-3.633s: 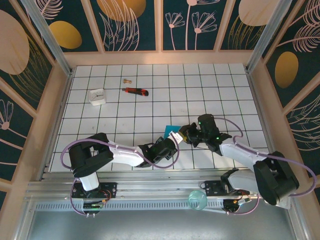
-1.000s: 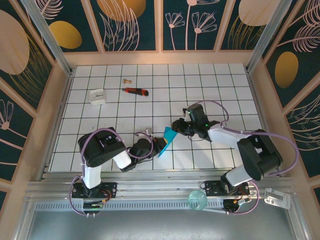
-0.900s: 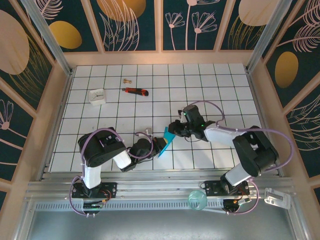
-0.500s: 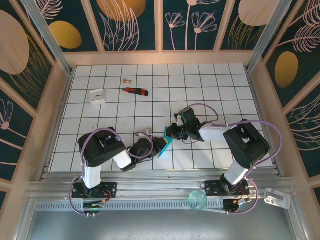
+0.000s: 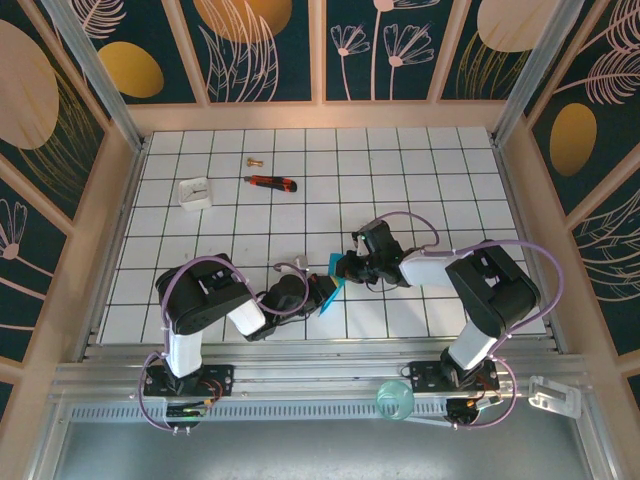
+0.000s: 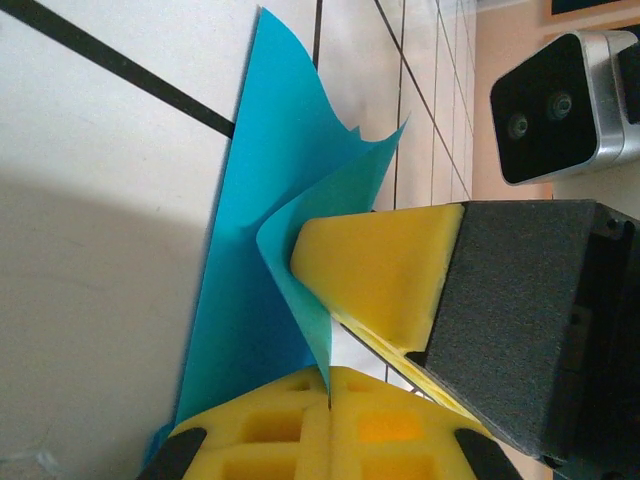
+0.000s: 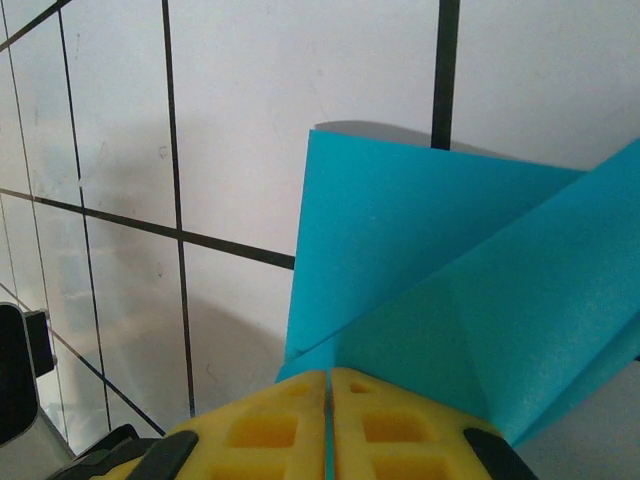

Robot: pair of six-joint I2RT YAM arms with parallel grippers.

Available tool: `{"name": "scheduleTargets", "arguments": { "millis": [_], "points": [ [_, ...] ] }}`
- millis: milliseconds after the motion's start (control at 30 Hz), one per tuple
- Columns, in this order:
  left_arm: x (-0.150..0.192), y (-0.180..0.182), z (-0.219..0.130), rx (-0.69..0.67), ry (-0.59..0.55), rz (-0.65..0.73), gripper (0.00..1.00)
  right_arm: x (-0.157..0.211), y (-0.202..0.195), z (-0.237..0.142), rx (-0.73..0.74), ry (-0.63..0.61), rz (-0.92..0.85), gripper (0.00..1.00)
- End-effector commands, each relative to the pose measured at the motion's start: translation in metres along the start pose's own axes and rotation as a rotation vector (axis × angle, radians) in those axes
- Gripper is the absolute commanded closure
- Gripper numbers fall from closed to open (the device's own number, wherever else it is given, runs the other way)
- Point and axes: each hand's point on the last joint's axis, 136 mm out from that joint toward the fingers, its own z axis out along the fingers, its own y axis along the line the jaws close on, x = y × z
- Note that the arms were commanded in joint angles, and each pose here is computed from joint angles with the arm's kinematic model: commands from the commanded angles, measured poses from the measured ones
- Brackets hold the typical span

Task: Fold a paper plane with a square sheet of paper (pick it up from the middle)
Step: Fold the wing for the fifth time at the center of the table.

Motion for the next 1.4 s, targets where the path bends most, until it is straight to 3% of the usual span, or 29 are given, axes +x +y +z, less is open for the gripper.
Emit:
{"name": "scheduleTargets", "arguments": {
  "millis": [0, 233, 733, 833, 1167, 1367],
  "points": [
    [0.001, 0.042, -0.002, -0.157, -0.002, 0.000, 1.00, 0.006, -0.017, 0.006, 0.046, 0.009, -0.004, 0.91],
    [-0.001, 0.040, -0.004, -0.159, -0.007, 0.009, 1.00, 0.013, -0.032, 0.011, 0.083, 0.030, 0.014, 0.91],
    [-0.025, 0.002, -0.033, -0.151, -0.103, 0.157, 0.62, 0.025, -0.048, 0.011, 0.125, 0.063, 0.022, 0.93],
    [-0.023, -0.012, -0.037, -0.143, -0.073, 0.244, 0.57, 0.024, -0.048, 0.012, 0.125, 0.062, 0.022, 0.93],
    [0.016, -0.012, -0.037, -0.204, 0.209, 0.437, 0.62, 0.024, -0.048, 0.013, 0.127, 0.065, 0.018, 0.93],
    [0.019, 0.000, -0.037, -0.266, 0.250, 0.489, 0.70, 0.023, -0.048, 0.013, 0.127, 0.065, 0.016, 0.94]
  ]
}}
